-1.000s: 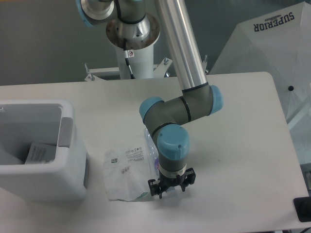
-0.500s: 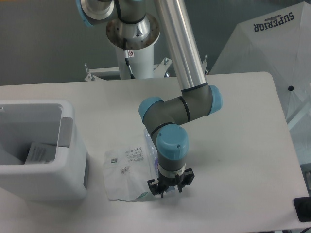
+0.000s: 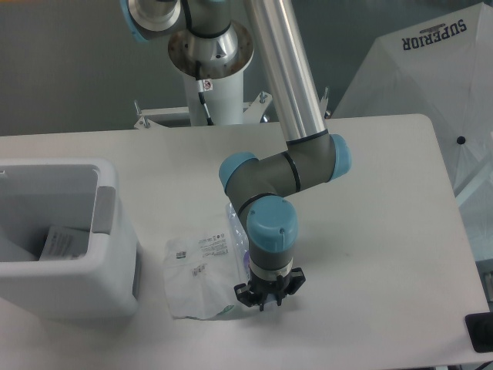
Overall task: Place the trash in the trash can
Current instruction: 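Close the gripper around the clear plastic bottle, then lift the bottle and carry it over the white trash bin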
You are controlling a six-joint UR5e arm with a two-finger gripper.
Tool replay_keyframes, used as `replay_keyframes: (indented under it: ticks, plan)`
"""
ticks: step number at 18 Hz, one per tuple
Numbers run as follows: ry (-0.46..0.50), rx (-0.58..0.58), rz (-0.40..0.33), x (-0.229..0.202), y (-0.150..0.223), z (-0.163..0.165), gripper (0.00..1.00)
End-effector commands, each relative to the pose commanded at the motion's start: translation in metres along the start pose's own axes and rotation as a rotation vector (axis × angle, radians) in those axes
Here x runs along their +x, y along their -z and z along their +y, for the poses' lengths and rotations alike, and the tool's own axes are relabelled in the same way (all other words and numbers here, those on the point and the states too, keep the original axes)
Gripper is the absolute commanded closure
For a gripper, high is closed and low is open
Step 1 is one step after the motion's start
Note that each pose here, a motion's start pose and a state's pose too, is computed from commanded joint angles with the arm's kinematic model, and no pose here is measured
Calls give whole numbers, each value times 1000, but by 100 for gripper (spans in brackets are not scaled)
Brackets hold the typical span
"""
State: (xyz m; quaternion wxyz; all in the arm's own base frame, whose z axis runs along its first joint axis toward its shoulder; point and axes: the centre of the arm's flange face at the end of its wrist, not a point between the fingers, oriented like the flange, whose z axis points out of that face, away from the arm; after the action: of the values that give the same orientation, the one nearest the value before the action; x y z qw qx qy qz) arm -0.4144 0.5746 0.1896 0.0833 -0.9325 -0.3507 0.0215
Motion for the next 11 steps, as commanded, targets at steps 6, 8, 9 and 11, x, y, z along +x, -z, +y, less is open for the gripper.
replay_keyframes:
  ticks: [6,8,9,11]
  plan:
    - [40,155,-22,-31,97,-20,67]
    - [41,259,-32,-37,158,-33,67]
    - [32,309,-34,-35,188,-37,67]
    - [12,432,-49,-31,244,-45,67]
